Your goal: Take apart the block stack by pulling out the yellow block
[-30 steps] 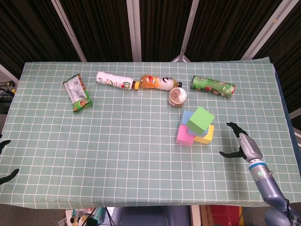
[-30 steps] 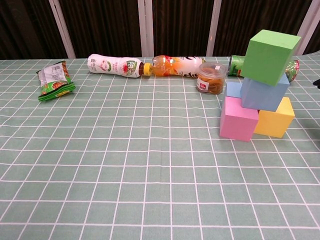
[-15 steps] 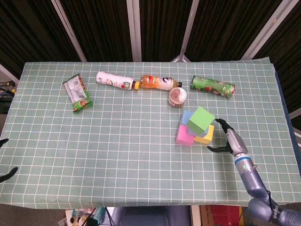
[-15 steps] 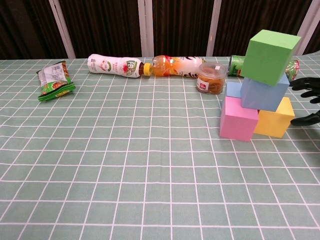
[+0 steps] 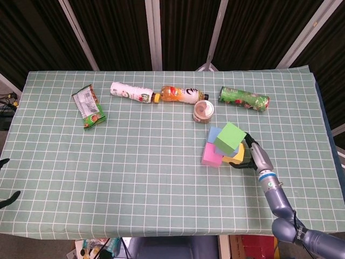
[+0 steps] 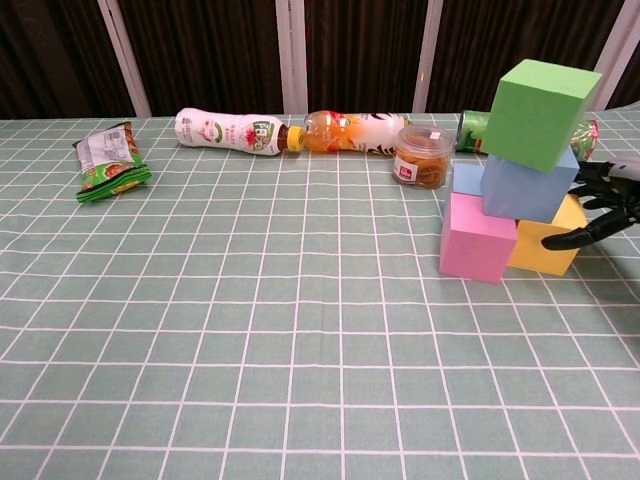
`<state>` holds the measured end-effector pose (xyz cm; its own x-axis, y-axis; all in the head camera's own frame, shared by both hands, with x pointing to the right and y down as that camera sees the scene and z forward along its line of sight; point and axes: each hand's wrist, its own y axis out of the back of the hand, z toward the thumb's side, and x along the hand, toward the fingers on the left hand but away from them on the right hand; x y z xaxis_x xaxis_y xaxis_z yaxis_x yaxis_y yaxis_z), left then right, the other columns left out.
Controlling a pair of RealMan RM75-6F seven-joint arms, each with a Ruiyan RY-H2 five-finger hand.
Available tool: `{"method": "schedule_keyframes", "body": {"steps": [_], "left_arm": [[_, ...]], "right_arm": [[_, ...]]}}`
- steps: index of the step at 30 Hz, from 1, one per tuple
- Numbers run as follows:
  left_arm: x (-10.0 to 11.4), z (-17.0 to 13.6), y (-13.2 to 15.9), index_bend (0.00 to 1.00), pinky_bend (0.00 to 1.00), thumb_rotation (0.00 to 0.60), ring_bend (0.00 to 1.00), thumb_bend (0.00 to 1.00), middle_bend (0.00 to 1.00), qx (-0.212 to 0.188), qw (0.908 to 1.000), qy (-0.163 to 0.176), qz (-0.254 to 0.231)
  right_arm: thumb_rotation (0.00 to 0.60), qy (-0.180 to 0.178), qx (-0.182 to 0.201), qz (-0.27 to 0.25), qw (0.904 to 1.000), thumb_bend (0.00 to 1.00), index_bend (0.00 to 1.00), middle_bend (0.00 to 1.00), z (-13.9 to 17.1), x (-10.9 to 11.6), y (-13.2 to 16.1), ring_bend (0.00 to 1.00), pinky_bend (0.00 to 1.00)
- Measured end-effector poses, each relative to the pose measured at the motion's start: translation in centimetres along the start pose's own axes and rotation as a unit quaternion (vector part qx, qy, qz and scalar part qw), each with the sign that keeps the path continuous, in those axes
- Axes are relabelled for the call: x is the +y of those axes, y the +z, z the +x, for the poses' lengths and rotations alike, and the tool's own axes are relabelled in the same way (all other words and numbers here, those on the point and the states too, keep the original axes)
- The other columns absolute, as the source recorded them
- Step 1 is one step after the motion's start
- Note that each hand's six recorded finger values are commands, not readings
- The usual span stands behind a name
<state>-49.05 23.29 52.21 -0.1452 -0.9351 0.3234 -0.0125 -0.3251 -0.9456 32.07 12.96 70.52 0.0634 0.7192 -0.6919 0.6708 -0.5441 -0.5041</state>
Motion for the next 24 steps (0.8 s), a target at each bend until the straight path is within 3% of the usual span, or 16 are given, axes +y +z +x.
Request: {"method": "schedule_keyframes", "body": {"steps": [11,24], "left_arm": [[0.0,0.0,0.0,0.2,0.0,0.6,0.0,0.19,0.07,0.005,1.0,-0.001,-0.006],[-0.2,-0.1,0.1,0.2,0.0,0.6,0.0,0.19,0.07,0.003,0.9999,-0.009,-0.008]], "right_arm": [[0.6,-0.012,-0.001,0.005,0.9999,0.2,0.55,0.44,-1.5,-0.4,0.3,0.24,0.0],[0.6,-0.033,0.014,0.045,0.9983,0.24,0.59,0.47,-1.1,1.2,0.6,0.26,0.0]]}}
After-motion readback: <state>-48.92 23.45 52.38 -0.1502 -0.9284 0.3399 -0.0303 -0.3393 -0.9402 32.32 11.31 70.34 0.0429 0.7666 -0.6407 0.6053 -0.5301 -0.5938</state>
